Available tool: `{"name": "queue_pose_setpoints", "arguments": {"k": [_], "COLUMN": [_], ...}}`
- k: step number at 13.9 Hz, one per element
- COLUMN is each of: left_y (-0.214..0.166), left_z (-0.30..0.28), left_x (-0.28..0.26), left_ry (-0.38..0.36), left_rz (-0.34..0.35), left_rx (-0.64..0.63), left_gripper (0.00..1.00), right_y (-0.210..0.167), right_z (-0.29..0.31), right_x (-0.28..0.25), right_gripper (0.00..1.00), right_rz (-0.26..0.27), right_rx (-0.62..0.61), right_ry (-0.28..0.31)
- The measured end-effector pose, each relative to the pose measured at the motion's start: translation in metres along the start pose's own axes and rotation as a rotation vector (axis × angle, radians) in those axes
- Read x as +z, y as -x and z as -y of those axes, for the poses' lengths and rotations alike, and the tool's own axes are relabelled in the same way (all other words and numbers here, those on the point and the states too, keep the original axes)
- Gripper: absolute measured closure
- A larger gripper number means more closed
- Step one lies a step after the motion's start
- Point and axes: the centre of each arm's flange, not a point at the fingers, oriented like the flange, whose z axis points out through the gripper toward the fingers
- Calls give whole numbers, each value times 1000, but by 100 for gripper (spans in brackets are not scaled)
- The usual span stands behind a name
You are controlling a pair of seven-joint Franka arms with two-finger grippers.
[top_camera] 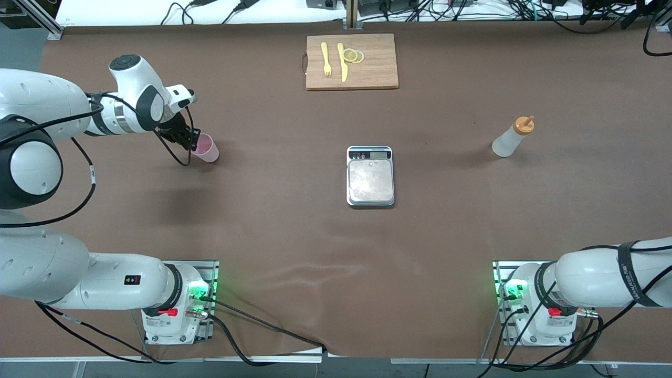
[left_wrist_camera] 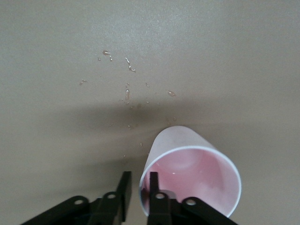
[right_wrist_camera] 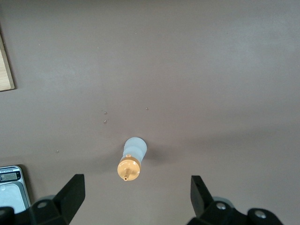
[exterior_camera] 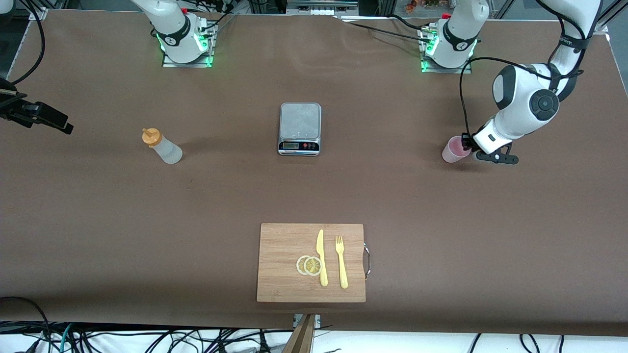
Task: Add sauce to pink cup with both arms
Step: 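Carry the pink cup with the left gripper onto the scale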
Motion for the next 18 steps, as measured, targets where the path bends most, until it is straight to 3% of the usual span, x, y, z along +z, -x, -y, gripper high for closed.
{"name": "queue_pose_setpoints", "arguments": {"k": [1,2,7,10,12,18], "left_y": [0,-1,-16,-34,-32,18], "left_z": [0,-1,-39,-120,-193,-376], "left_x": [-1,-3,-21,-48,-64,-77], "left_ry": [0,0,-11,-6,18,80], "left_rz": [-2,-8,-53,-95,-84,-37], "left_rx": [0,1,7,-4,-31,-92], "left_gripper": [93,97,96,96,96,96], "right_y": [0,0,0,0,0,0], "right_z": [0,0,0,0,0,0], "right_x": [0,0,0,0,0,0], "right_gripper": [0,0,0,0,0,0], "right_rz": [0,0,0,0,0,0], "right_rx": [0,0,0,0,0,-1], "right_ry": [0,0,0,0,0,1]}}
